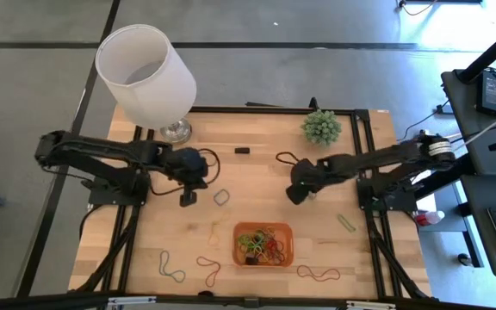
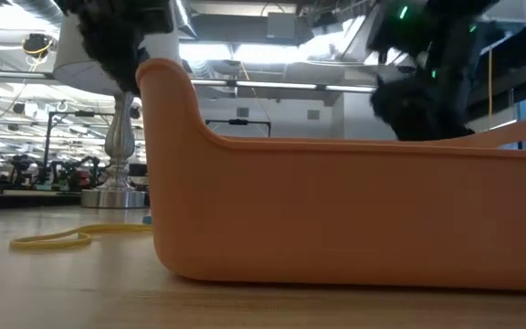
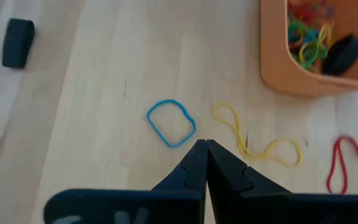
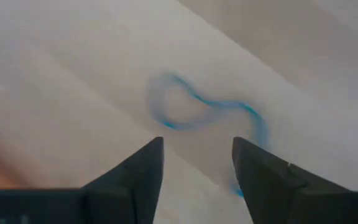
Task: Pick and place rubber bands into bin
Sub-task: Put the blue rubber band into the orange bin
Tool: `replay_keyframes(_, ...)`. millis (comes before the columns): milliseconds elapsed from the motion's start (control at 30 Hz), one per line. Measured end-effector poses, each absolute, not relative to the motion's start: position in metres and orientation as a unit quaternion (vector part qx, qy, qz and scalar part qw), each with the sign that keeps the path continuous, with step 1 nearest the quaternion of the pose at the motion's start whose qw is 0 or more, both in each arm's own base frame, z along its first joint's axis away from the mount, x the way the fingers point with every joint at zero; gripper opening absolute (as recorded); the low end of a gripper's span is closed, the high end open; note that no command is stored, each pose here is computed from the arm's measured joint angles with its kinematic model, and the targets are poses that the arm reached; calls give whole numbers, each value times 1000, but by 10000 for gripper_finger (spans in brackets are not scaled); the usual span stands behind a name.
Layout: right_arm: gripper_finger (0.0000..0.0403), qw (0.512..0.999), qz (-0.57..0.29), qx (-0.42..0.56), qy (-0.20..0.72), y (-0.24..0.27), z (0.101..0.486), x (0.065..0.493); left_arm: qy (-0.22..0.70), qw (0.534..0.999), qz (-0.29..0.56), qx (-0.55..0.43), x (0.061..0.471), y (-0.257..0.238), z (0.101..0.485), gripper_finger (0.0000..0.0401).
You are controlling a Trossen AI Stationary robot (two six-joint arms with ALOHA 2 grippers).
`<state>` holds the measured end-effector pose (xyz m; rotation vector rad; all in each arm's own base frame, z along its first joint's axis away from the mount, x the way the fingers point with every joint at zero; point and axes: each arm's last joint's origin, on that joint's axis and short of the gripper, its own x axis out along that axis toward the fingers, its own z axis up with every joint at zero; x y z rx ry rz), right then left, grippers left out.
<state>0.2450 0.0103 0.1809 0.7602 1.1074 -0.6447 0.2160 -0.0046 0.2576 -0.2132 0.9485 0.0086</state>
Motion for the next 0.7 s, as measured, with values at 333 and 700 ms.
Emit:
replay_keyframes(333,154,636,-342,343,601,-13,142,250,436,894,2,-106,189,14,244,3)
replay_keyframes(700,16,594,-361,351,627,-14,121,256,434,895,-22,-96,189,20,244,3)
